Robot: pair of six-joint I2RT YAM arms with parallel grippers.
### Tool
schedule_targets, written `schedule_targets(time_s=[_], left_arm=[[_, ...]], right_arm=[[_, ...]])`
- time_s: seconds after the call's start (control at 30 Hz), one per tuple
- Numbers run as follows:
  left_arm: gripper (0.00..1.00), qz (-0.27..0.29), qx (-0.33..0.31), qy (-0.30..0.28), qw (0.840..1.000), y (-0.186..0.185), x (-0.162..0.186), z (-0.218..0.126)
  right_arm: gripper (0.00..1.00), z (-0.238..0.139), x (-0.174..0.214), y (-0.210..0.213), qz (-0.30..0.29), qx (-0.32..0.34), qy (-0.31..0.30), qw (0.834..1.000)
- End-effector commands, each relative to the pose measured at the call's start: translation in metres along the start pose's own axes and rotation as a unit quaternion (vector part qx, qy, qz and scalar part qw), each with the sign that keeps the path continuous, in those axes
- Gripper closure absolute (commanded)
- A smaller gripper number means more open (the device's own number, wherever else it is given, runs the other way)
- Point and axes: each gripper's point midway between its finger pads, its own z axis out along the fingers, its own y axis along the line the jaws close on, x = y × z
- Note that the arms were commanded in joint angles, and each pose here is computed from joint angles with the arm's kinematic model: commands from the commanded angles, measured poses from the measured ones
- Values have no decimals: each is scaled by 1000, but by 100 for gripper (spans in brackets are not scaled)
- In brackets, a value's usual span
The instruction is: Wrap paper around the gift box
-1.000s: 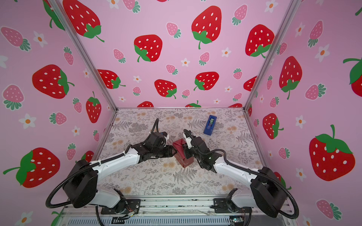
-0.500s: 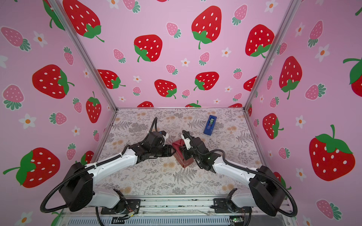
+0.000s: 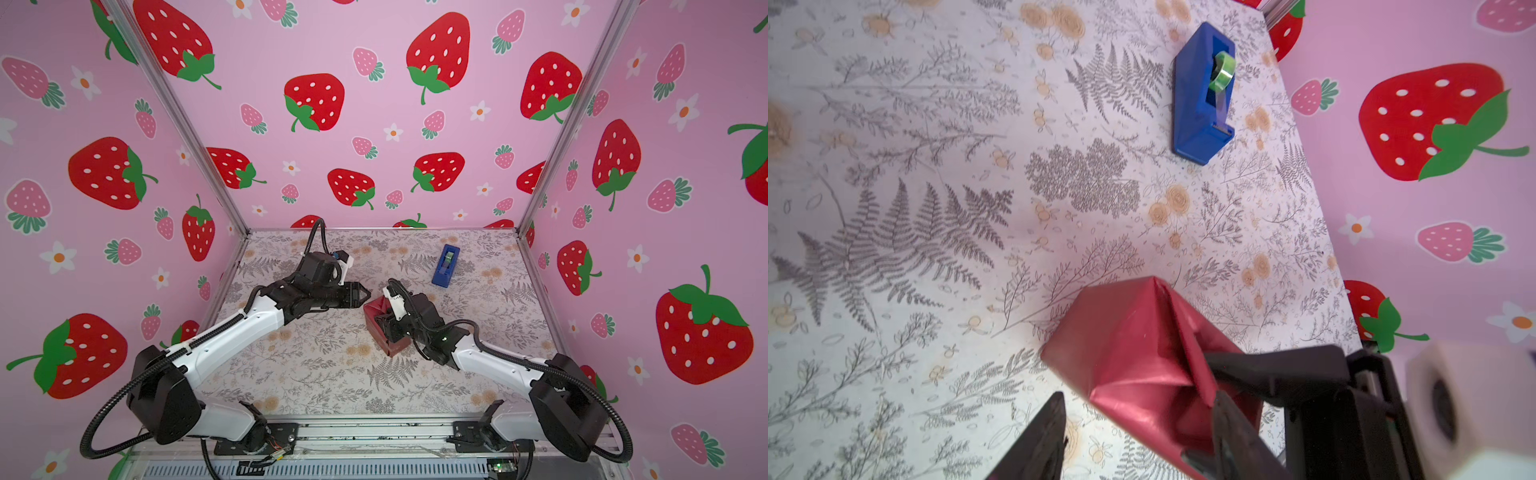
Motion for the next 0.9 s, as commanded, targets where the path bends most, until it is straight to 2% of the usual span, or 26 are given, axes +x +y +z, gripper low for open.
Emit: schedule_targets(time_s=[0.0, 0.13, 0.4, 0.67, 0.87], left_arm=[[43, 25, 23, 58, 998, -5, 10, 14], [44, 28, 34, 95, 994, -5, 18, 29], [50, 30, 12, 146, 989, 12, 41, 43], [51, 23, 0, 162, 986, 21, 50, 49], [51, 25, 0, 158, 987, 19, 48, 46]], right_arm=[[49, -4, 13, 3, 1, -15, 19, 1000], [43, -4, 11, 9, -9, -33, 19, 999], [40, -6, 6, 17, -28, -61, 12, 998], [38, -8, -3, 29, -45, -96, -6, 994], [38, -2, 5, 31, -44, -107, 9, 993]])
